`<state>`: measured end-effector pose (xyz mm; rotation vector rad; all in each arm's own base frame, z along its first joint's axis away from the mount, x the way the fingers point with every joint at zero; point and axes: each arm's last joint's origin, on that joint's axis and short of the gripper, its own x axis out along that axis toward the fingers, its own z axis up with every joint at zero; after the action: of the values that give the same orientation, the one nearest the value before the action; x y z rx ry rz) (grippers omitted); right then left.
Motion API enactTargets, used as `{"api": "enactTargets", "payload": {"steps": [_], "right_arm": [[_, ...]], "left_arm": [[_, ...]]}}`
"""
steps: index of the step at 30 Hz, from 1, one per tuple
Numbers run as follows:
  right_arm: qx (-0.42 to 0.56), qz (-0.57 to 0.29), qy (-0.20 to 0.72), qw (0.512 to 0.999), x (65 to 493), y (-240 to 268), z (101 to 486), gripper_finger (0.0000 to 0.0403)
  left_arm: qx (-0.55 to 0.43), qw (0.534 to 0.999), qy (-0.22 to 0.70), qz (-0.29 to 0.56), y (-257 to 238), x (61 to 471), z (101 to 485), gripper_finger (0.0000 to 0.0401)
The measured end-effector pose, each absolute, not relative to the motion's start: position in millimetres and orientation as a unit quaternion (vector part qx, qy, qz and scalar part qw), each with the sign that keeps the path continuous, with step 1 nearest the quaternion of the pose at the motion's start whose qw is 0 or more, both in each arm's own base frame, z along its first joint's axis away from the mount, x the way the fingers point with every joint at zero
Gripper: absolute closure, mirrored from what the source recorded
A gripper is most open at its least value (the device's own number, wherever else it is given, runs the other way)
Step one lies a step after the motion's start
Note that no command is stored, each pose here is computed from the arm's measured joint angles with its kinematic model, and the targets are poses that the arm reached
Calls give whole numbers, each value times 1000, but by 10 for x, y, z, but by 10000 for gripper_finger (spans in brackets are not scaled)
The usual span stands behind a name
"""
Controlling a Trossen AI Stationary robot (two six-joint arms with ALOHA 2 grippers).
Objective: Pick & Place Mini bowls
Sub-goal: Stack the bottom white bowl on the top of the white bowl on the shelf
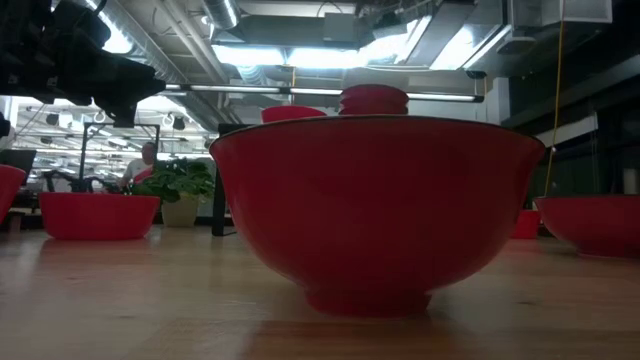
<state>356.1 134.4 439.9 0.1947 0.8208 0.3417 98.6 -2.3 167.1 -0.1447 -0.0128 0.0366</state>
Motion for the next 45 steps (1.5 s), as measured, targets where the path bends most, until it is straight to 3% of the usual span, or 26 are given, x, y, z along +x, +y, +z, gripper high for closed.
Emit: {"api": "enactTargets", "payload": {"steps": [7,15,29,33,45], "right_arm": [[103,194,450,866,3561,2004,4077,246],[19,185,496,848,3673,2606,3458,247],[-81,129,569,808,3993,2901,2384,247],[-118,90,569,809,4024,2890,2247,247],[-120,90,569,808,4049,2896,2194,247]], "left_arm": [[-72,997,-6,18,-22,986,1671,278],[-72,997,-6,18,-23,986,1671,278],[-72,997,-6,18,-22,986,1672,278],[-72,997,-7,18,-23,985,1673,278],[-72,997,-6,18,-23,986,1671,278]]}}
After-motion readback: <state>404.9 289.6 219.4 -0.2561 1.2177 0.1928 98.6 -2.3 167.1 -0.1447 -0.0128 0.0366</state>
